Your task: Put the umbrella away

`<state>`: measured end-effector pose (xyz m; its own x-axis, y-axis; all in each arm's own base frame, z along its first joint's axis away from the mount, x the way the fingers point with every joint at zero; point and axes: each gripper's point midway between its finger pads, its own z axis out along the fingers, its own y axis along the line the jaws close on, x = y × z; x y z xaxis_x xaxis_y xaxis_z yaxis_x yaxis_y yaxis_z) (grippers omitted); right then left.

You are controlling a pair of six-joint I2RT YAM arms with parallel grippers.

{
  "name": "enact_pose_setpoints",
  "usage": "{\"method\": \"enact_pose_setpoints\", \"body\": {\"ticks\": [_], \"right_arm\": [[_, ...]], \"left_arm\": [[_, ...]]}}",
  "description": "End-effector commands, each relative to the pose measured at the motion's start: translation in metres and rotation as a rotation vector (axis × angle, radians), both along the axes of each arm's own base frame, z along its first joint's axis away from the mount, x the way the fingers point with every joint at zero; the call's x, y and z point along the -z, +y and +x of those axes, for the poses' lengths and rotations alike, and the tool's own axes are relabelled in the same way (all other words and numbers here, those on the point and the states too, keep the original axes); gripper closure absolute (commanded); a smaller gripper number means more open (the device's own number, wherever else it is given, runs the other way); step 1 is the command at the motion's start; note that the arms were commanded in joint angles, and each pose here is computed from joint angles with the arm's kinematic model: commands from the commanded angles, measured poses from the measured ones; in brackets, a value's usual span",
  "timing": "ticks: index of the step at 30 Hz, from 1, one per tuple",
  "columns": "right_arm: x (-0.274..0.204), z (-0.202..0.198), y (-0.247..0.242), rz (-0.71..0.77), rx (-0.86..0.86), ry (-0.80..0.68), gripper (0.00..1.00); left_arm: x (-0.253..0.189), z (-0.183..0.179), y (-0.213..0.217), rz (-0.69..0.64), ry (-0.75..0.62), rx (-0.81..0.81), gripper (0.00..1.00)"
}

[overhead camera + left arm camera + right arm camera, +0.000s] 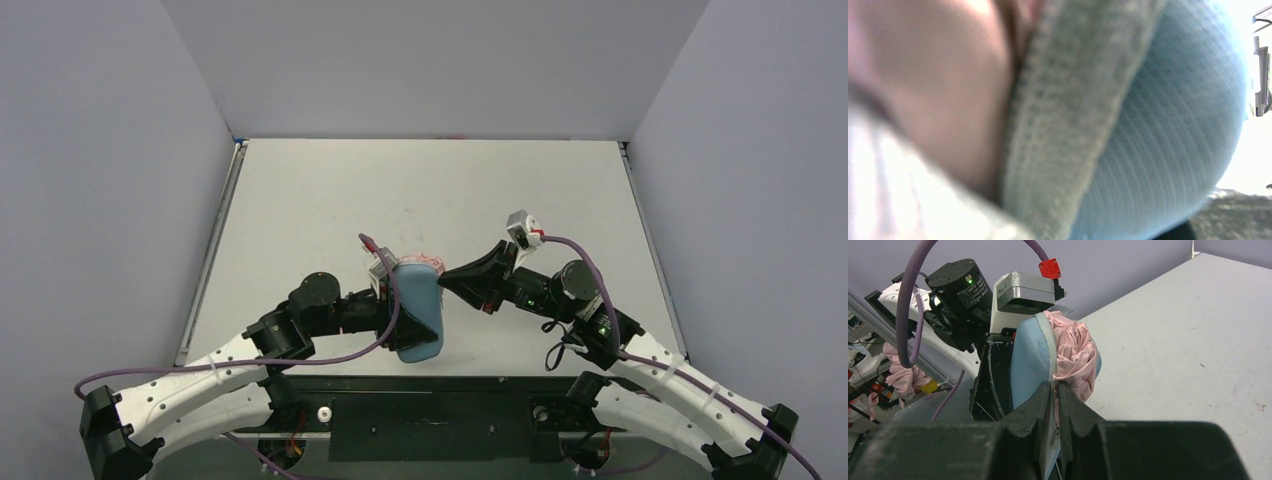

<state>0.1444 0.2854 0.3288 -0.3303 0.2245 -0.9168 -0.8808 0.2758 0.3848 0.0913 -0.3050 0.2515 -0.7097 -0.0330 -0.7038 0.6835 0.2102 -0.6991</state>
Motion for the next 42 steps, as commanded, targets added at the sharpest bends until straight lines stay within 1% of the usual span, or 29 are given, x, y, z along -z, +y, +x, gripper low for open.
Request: {"method": "enact_pose_setpoints", "body": {"ticks": [1,8,9,10,11,12,14,17,19,21,22,23,24,25,26,29,30,31,35,38,42], "right_arm": [[-0.004,-0.006,0.007,0.017,-0.057,-0.013,0.92],[-0.004,-0.008,0.009,0.018,-0.079,-0.014,0.92],[-0.006,-0.010,0.008,0.021,-0.081,-0.017,0.88],[-0.009,-0.010,0.007,0.025,-0.079,-0.022,0.83],[-0.012,-0.010,0.002,0.029,-0.067,-0.031,0.69],[-0.011,-0.007,-0.001,0.022,-0.042,-0.024,0.48],[-0.013,0.002,-0.012,0.024,0.026,-0.025,0.27],[-0.012,0.011,-0.023,0.034,0.085,-0.012,0.22],[-0.008,0.013,-0.021,0.030,0.076,0.009,0.21],[-0.007,0.012,-0.018,0.031,0.060,0.023,0.23],[-0.011,0.010,-0.017,0.047,0.049,0.020,0.30],[-0.010,0.010,-0.016,0.053,0.043,0.023,0.32],[-0.015,0.007,-0.015,0.073,0.026,0.016,0.39],[-0.017,0.004,-0.014,0.079,0.006,0.014,0.44],[-0.022,0.003,-0.013,0.098,-0.004,0.008,0.51],[-0.025,0.000,-0.010,0.112,-0.030,0.006,0.58],[-0.026,-0.001,-0.010,0.118,-0.037,0.003,0.63],[-0.025,-0.002,-0.008,0.117,-0.047,0.003,0.65],[-0.031,-0.006,-0.009,0.140,-0.068,-0.014,0.84],[-0.035,-0.011,-0.012,0.154,-0.074,-0.034,0.86],[-0.037,-0.017,-0.014,0.153,-0.094,-0.050,0.83]], "left_arm": [[-0.068,-0.005,-0.003,-0.186,-0.128,0.047,0.84],[-0.078,-0.015,0.001,-0.228,-0.161,0.085,0.84],[-0.077,-0.013,0.002,-0.223,-0.162,0.074,0.84],[-0.074,-0.011,0.003,-0.209,-0.160,0.062,0.84],[-0.074,-0.008,0.004,-0.206,-0.161,0.044,0.84],[-0.073,-0.007,0.005,-0.203,-0.161,0.038,0.84],[-0.073,-0.007,0.006,-0.209,-0.162,0.038,0.84],[-0.075,-0.011,0.007,-0.221,-0.168,0.057,0.84],[-0.076,-0.014,0.006,-0.230,-0.172,0.080,0.84],[-0.078,-0.017,0.006,-0.241,-0.179,0.100,0.84],[-0.081,-0.020,0.006,-0.250,-0.183,0.113,0.83],[-0.082,-0.021,0.006,-0.254,-0.185,0.117,0.83],[-0.084,-0.022,0.006,-0.258,-0.190,0.123,0.83],[-0.084,-0.022,0.006,-0.257,-0.190,0.126,0.83],[-0.085,-0.023,0.007,-0.258,-0.193,0.129,0.83],[-0.084,-0.022,0.006,-0.248,-0.190,0.128,0.83],[-0.084,-0.021,0.005,-0.247,-0.189,0.128,0.83],[-0.083,-0.021,0.005,-0.245,-0.187,0.127,0.83],[-0.080,-0.020,0.003,-0.242,-0.179,0.125,0.83],[-0.080,-0.018,0.003,-0.240,-0.178,0.117,0.83],[-0.082,-0.017,0.004,-0.244,-0.184,0.107,0.83]]}}
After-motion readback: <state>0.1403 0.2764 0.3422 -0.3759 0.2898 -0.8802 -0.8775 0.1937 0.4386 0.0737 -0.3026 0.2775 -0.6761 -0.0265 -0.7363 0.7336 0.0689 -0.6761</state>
